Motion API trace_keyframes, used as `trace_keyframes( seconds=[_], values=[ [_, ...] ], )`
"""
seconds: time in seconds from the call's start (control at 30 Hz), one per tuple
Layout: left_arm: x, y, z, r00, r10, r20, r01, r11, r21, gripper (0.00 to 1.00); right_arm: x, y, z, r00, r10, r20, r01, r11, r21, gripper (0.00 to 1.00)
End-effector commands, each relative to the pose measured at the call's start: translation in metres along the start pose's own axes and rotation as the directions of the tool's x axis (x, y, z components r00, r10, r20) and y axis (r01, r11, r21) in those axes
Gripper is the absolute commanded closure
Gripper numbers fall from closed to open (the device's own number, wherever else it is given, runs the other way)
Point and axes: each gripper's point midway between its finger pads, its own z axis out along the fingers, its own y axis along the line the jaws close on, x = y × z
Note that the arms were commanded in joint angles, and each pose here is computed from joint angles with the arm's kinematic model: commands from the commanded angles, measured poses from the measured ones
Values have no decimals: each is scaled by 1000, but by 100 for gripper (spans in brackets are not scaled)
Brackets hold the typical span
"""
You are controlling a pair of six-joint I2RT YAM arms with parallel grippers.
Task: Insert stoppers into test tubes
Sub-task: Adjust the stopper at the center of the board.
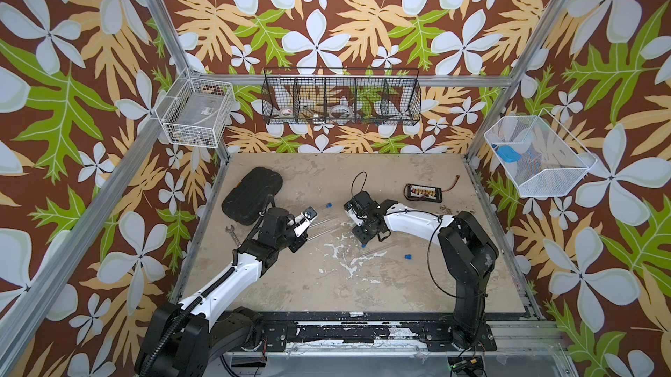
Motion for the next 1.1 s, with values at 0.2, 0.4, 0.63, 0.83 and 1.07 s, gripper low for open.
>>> trace_keyframes(
  seconds=[0.2,0.4,0.63,0.83,1.07],
  values=[
    [-7,2,-1,1000,-2,25,2,1000,-2,100,16,-12,-1,999,0,-42,1,999,38,47],
    [-7,2,-1,1000,-1,25,1,1000,-1,100,18,-15,-2,999,4,-49,-2,999,38,47],
    [-6,2,-1,1000,-2,24,2,1000,-1,100,5,-16,-12,1000,12,2,-12,999,41,47],
    [-8,2,-2,1000,-1,29,1,1000,-3,100,-6,-15,-40,990,-65,126,63,998,14,50],
    [-10,2,-2,999,1,36,-1,1000,2,100,15,20,-54,920,-300,253,323,945,-55,53]
  ],
)
